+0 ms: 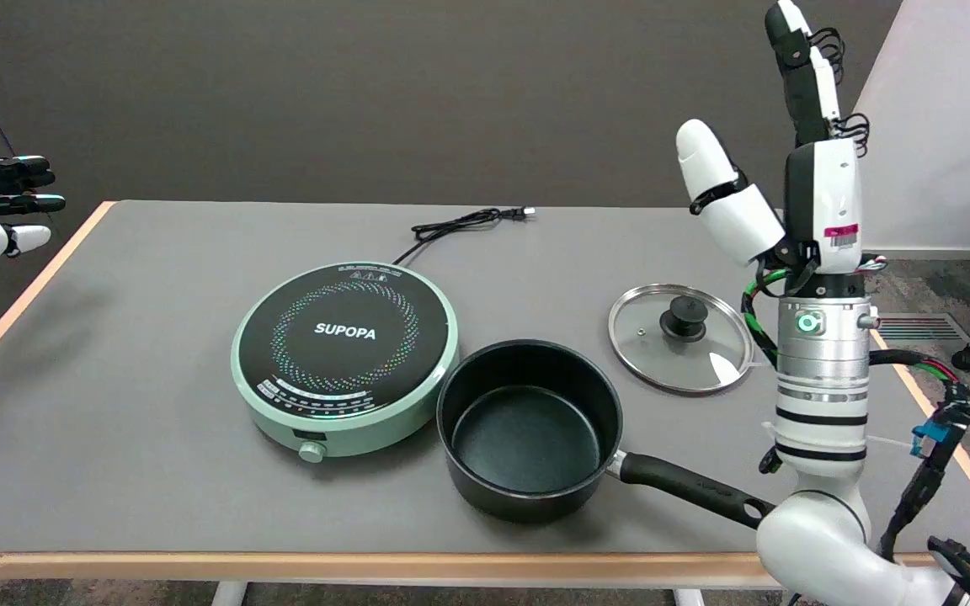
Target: Pick up the soup pot.
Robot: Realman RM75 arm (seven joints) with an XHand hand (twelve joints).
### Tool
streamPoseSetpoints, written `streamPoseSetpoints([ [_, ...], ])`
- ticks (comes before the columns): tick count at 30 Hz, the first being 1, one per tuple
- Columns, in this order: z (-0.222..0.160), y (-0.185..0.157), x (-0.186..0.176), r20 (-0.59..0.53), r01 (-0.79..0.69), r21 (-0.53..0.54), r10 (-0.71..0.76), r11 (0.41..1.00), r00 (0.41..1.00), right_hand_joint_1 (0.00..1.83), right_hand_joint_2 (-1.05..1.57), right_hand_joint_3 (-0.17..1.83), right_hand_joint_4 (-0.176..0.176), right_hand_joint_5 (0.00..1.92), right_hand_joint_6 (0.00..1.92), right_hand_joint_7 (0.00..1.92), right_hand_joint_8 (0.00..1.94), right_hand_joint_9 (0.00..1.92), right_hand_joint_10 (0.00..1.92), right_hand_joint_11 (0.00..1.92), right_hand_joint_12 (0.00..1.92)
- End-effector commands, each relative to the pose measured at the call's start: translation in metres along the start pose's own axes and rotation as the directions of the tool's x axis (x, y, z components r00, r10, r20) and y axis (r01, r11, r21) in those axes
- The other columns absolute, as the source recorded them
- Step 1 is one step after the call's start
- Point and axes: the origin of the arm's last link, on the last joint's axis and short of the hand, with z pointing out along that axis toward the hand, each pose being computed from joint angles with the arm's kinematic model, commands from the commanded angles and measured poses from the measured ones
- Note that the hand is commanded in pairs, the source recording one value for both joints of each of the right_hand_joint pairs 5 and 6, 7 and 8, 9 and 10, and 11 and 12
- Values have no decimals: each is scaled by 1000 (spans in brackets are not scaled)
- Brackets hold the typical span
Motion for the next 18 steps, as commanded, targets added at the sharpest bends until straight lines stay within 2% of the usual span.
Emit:
streamPoseSetpoints([
  [1, 13, 7, -1, 61, -3, 4, 3, 1000, 998, 617, 1089, 239, -112, 166, 166, 166, 166, 166, 166, 166, 166],
  [3, 15, 0, -4, 81, 3, 37, -6, 999, 997, 627, 1058, 248, -110, 165, 165, 165, 165, 165, 165, 165, 165],
  [5, 15, -14, -8, 113, 3, 76, -11, 997, 994, 706, 765, 310, -87, 153, 153, 153, 153, 153, 153, 153, 153],
  [7, 10, -23, -10, 126, 86, 91, -97, 992, 987, 760, 601, 323, -95, 142, 142, 142, 142, 142, 142, 142, 142],
  [9, 3, -30, -11, 111, 164, 99, -174, 982, 978, 868, 332, 404, -99, 92, 92, 92, 92, 92, 92, 92, 92],
  [13, -12, -45, -21, 80, 292, 96, -300, 951, 951, 944, 159, 493, -116, 57, 57, 57, 57, 57, 57, 57, 57],
  [16, -20, -61, -29, 56, 438, 113, -446, 892, 893, 999, 87, 536, -116, 61, 61, 61, 61, 61, 61, 61, 61],
  [18, -27, -74, -39, 46, 538, 114, -546, 835, 837, 1008, 44, 585, -136, 61, 61, 61, 61, 61, 61, 61, 61],
])
